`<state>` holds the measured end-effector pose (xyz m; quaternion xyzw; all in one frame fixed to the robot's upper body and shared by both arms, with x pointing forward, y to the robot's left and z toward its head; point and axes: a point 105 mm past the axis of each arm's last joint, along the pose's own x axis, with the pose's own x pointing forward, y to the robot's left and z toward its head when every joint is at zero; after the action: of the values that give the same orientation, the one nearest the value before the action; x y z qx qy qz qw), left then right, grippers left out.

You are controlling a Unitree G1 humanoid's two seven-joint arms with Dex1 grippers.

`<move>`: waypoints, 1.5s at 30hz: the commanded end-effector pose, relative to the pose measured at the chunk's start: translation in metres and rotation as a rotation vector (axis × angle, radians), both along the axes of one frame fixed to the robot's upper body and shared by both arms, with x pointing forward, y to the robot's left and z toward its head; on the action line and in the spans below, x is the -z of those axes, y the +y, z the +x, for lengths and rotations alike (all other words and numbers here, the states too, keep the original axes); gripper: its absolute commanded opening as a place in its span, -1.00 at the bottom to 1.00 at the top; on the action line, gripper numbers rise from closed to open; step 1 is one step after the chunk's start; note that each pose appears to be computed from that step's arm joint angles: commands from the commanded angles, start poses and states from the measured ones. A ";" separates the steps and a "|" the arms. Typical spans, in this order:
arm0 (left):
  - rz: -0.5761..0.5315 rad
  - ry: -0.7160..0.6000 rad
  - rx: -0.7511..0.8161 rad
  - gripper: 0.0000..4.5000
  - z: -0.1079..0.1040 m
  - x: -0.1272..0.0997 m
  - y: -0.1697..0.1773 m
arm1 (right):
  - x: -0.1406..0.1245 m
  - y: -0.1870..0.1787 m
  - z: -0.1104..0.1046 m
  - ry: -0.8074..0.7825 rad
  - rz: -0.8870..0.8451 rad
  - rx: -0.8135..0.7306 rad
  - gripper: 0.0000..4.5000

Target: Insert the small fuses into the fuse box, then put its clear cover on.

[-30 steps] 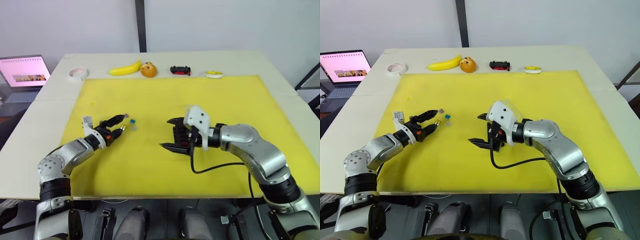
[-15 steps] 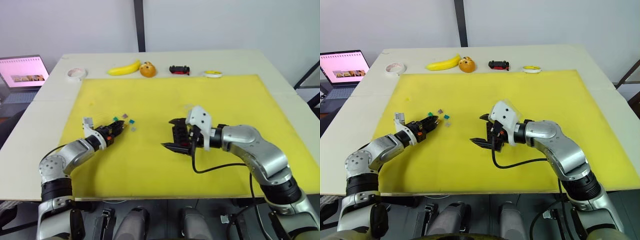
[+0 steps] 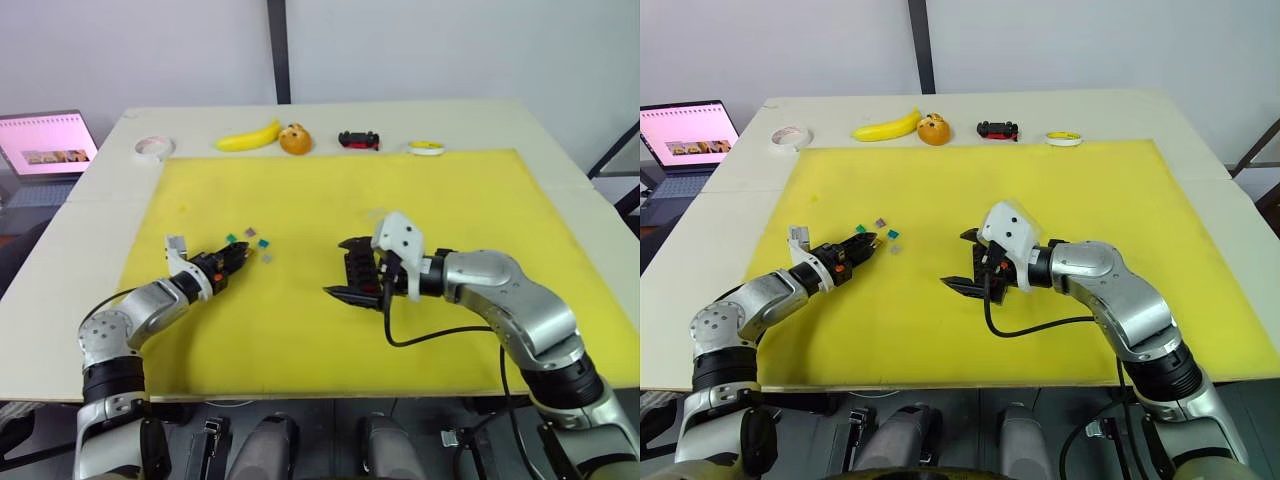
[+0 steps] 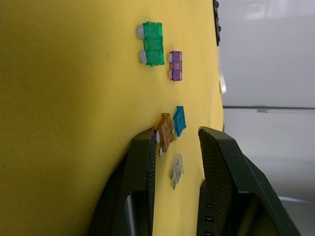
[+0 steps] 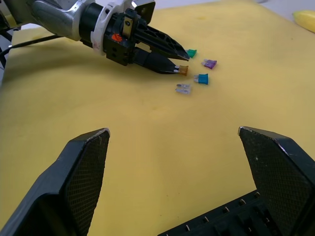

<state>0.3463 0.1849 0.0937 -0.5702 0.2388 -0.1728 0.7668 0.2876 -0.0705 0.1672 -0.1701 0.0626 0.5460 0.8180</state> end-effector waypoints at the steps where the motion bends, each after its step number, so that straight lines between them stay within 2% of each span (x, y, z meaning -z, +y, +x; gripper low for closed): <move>1: 0.024 0.084 -0.035 -0.59 -0.005 0.025 0.008 | -0.013 -0.002 -0.004 -0.054 0.003 -0.019 1.00; 3: 0.012 0.067 -0.042 -0.93 -0.005 0.023 0.008 | -0.013 -0.004 -0.003 -0.054 0.000 -0.019 1.00; 4: 0.012 0.064 -0.049 -0.97 -0.006 0.022 0.011 | -0.013 -0.004 -0.003 -0.055 -0.003 -0.018 1.00; 10: 0.040 0.055 -0.077 -0.97 -0.006 0.021 0.025 | -0.011 -0.007 -0.004 -0.045 -0.015 -0.022 1.00; 15: 0.045 -0.007 -0.071 -0.97 -0.007 0.003 0.034 | -0.014 -0.009 -0.006 -0.040 -0.011 -0.029 1.00; 19: 0.024 -0.207 0.001 -0.97 -0.021 -0.051 0.039 | -0.031 -0.006 -0.006 0.010 0.115 -0.018 1.00; 21: 0.031 -0.282 0.036 -0.97 -0.027 -0.070 0.036 | -0.037 -0.006 -0.008 0.040 0.171 -0.010 1.00; 25: -0.018 -0.525 0.244 -0.97 -0.048 -0.131 -0.001 | -0.049 -0.008 -0.006 0.092 0.283 0.037 1.00; 28: -0.038 -0.578 0.326 -0.97 -0.052 -0.146 -0.020 | -0.059 -0.008 -0.003 0.127 0.370 0.069 1.00; 31: -0.068 -0.594 0.408 -0.97 -0.050 -0.152 -0.046 | -0.074 -0.001 -0.002 0.183 0.501 0.076 1.00; 35: -0.120 -0.615 0.496 -0.97 -0.053 -0.154 -0.070 | -0.082 0.009 -0.002 0.250 0.602 0.081 1.00; 45: -0.146 -0.623 0.532 -0.97 -0.049 -0.150 -0.089 | -0.092 0.018 -0.001 0.385 0.787 0.120 1.00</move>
<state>0.2986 0.0976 0.2305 -0.4693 0.1435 -0.5291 0.6923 0.2900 -0.0526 0.2459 0.2457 0.0321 0.4945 0.8331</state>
